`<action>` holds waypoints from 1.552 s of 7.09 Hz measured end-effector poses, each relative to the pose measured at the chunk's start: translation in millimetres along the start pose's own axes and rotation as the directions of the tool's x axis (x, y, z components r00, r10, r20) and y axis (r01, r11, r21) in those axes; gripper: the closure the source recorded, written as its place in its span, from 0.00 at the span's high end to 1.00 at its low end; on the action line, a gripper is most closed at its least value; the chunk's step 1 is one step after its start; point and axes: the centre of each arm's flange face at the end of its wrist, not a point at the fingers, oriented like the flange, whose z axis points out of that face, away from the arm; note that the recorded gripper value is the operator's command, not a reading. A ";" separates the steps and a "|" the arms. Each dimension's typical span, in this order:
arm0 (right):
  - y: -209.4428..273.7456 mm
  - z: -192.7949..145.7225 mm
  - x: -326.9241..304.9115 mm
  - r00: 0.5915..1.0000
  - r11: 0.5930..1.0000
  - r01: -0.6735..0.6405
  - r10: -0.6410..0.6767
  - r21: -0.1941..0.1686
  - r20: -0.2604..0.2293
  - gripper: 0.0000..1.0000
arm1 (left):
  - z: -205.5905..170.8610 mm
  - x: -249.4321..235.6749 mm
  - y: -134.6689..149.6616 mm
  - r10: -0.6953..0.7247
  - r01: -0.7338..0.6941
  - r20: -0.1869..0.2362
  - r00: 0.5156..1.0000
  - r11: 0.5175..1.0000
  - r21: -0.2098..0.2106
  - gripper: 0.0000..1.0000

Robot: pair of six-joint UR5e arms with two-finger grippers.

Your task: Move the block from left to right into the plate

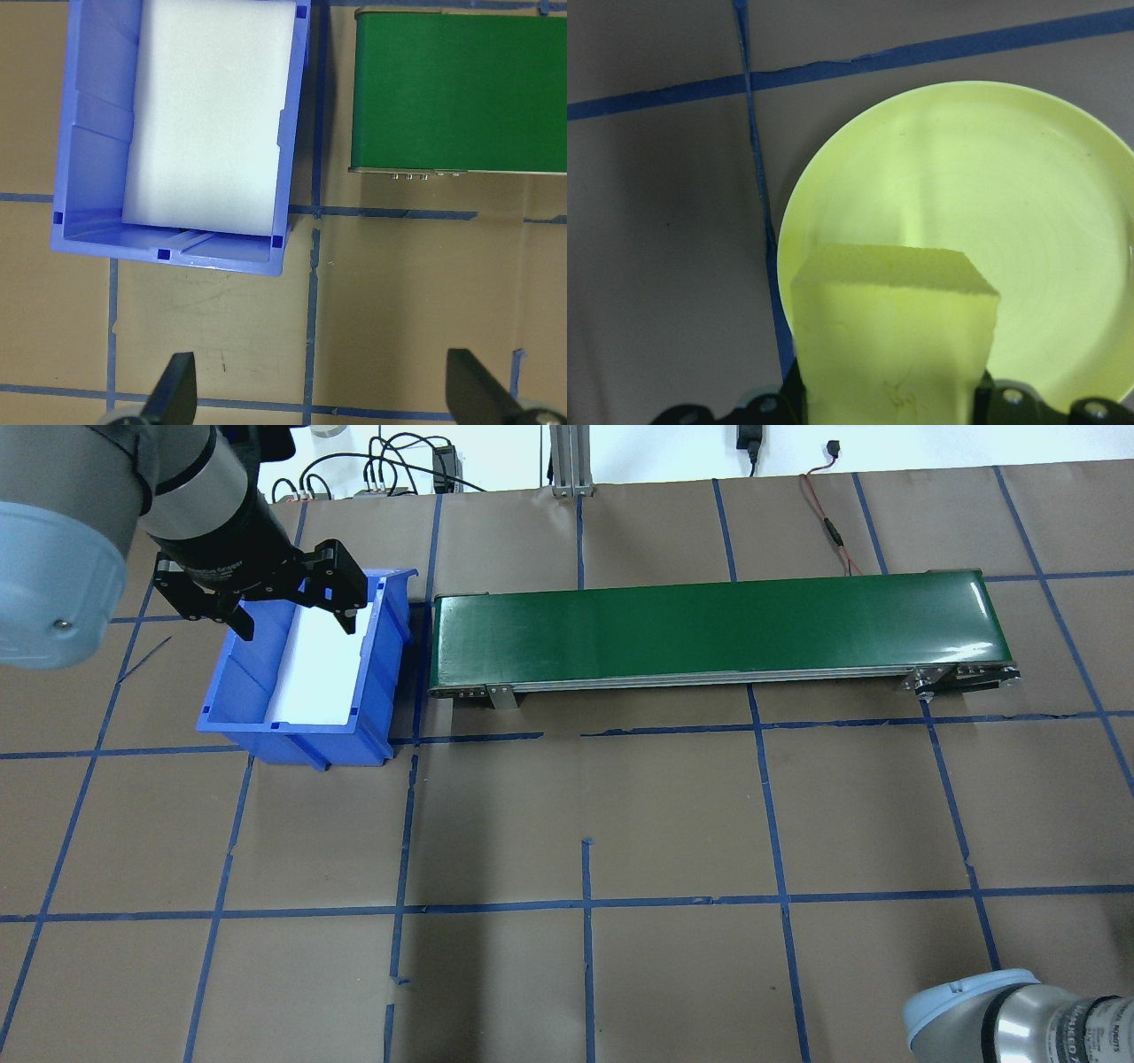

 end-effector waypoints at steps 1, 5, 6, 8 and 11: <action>-2.1 5.4 3.9 1.000 1.000 0.001 -0.001 0.016 0.001 0.86 | 0.0 0.0 0.0 0.000 0.000 0.000 1.000 1.000 0.000 1.00; -6.0 7.7 10.5 1.000 0.999 0.001 0.000 0.034 -0.009 1.00 | 0.7 0.1 0.3 0.001 -0.001 0.001 1.000 1.000 -0.001 1.00; -12.2 1.1 7.0 1.000 0.999 -0.006 0.007 0.034 -0.021 1.00 | 0.7 0.0 0.2 0.001 -0.001 0.001 1.000 1.000 -0.001 1.00; -60.7 -21.3 -30.7 0.997 1.000 0.019 -0.017 0.020 -0.072 1.00 | 1.3 -0.3 0.3 0.001 -0.001 0.002 1.000 1.000 -0.002 1.00; -200.0 -44.3 -208.2 0.978 0.990 0.137 -0.131 0.022 -0.164 1.00 | 2.3 -0.8 0.4 0.000 0.000 0.002 1.000 1.000 -0.006 1.00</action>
